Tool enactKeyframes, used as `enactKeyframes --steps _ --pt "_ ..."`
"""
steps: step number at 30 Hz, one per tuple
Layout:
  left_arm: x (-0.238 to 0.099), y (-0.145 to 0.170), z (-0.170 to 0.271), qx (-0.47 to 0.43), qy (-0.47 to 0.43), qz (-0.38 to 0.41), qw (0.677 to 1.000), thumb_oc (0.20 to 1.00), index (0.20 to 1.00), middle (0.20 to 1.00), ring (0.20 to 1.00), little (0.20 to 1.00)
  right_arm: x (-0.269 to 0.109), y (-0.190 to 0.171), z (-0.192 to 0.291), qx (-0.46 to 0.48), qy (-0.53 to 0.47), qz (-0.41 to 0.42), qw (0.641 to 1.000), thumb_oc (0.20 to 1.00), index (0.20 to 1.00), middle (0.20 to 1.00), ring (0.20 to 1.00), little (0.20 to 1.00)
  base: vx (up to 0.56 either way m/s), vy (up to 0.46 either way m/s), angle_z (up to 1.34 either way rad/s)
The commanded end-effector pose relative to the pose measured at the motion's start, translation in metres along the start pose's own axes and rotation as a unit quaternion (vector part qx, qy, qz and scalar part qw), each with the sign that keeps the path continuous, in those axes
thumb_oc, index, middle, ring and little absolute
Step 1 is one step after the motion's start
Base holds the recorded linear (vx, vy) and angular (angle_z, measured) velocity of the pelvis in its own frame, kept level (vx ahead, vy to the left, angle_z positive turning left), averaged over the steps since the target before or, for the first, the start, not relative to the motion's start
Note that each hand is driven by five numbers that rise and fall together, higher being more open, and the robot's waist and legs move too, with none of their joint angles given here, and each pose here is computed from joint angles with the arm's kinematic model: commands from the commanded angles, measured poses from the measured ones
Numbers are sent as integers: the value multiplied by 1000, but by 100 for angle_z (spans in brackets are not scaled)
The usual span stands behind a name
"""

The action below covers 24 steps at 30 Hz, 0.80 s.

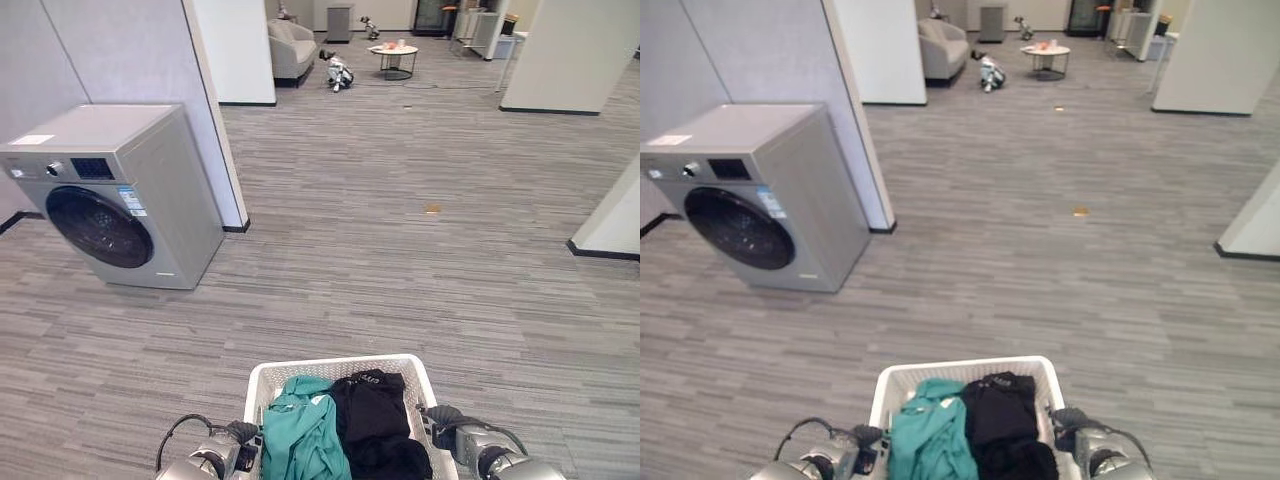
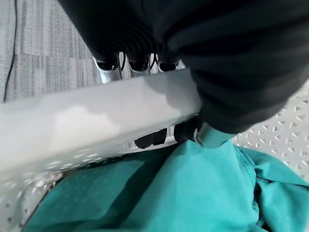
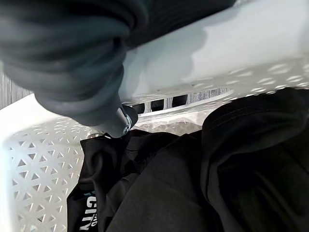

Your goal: Grab the laundry basket,head to the washer,open it,put in the laundry and shut it.

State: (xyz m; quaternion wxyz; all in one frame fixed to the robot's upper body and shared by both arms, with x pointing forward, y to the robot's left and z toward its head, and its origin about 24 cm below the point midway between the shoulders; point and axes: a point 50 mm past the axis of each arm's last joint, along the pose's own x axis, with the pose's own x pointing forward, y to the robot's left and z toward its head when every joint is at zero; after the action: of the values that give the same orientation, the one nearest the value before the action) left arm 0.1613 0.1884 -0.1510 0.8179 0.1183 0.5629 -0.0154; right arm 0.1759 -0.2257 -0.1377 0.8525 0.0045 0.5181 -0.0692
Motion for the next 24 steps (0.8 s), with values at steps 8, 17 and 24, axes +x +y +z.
enactKeyframes --steps 8,17,24 --pt "-2 15 40 -95 -50 -13 994 200 200 200 200 200 0 -10 8 -40 22 -21 999 200 200 200 200 200 -6 -24 35" --pt "-5 16 66 -85 -87 -14 992 200 200 200 200 200 0 -9 27 -37 -10 -17 999 200 200 200 200 200 14 79 111" --pt "-3 21 44 -90 -61 -8 994 200 200 200 200 200 2 13 32 -71 -19 9 997 200 200 200 200 200 124 150 -8"
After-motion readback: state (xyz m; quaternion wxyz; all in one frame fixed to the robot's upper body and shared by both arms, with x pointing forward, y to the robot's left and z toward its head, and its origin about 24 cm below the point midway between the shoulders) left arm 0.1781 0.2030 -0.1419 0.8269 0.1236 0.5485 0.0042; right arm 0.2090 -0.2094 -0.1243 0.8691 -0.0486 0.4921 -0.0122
